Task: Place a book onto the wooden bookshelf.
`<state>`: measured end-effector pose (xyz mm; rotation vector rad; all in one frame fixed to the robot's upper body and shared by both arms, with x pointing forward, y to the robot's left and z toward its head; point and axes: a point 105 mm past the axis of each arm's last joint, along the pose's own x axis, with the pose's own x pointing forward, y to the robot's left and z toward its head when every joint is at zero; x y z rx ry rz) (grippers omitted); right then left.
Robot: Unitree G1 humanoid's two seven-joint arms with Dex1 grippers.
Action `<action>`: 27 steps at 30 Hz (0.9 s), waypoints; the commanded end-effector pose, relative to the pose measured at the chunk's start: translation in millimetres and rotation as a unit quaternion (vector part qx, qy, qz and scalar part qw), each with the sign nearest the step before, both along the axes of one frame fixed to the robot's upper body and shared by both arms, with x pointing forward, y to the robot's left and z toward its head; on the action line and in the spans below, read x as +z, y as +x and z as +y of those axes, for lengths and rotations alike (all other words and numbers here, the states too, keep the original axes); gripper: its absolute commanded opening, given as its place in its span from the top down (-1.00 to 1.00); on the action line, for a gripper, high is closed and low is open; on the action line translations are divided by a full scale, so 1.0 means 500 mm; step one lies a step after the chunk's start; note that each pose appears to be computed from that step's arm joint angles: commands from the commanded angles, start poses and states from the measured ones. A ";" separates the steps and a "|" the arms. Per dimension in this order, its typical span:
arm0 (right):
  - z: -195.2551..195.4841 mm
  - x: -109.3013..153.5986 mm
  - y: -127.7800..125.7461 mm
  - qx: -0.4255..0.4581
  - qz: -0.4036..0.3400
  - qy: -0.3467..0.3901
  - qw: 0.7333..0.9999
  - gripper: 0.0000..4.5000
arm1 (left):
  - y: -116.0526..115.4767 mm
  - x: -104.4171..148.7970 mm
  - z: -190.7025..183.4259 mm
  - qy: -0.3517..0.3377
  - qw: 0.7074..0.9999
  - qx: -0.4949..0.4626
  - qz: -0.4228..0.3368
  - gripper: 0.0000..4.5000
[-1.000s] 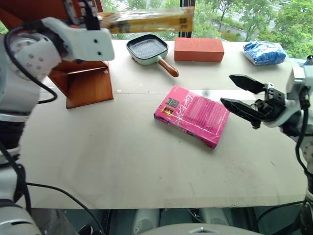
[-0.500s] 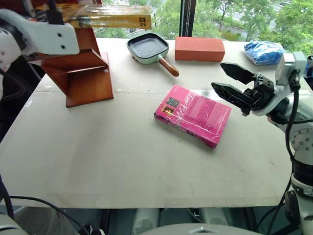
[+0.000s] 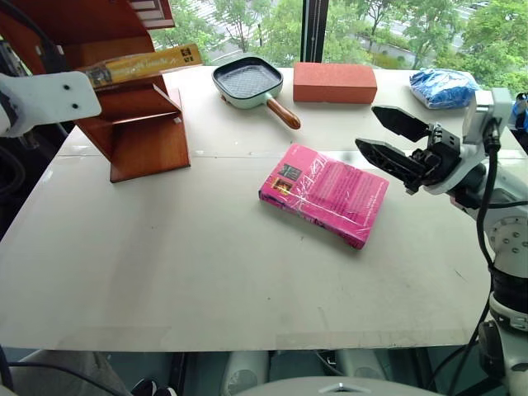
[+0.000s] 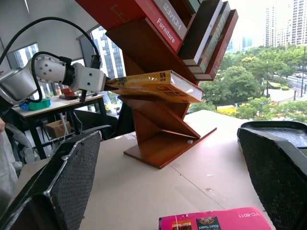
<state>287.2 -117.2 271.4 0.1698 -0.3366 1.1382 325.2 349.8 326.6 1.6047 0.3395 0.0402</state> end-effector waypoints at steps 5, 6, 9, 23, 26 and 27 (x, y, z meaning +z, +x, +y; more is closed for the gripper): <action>-0.007 0.017 -0.009 -0.007 -0.028 0.009 1.000 -1.00 | -0.011 0.039 0.015 0.001 0.999 0.020 -0.038 0.02; -0.007 0.016 -0.009 -0.008 -0.028 0.009 1.000 -1.00 | -0.013 0.041 0.017 0.001 0.999 0.024 -0.038 -0.16; -0.007 0.014 -0.007 -0.009 -0.028 0.008 1.000 -1.00 | -0.019 0.045 0.021 0.001 0.999 0.031 -0.037 -0.84; -0.012 0.000 0.012 -0.005 -0.022 0.003 1.000 -1.00 | -0.062 0.047 -0.132 -0.300 0.947 -0.104 -0.044 -0.98; -0.024 -0.016 0.016 -0.018 -0.017 -0.008 1.000 -1.00 | -0.063 -0.005 -0.223 -0.433 0.882 -0.187 0.010 -0.98; -0.029 -0.021 0.015 -0.022 -0.016 -0.012 1.000 -1.00 | -0.065 -0.025 -0.251 -0.458 0.863 -0.212 0.028 -0.98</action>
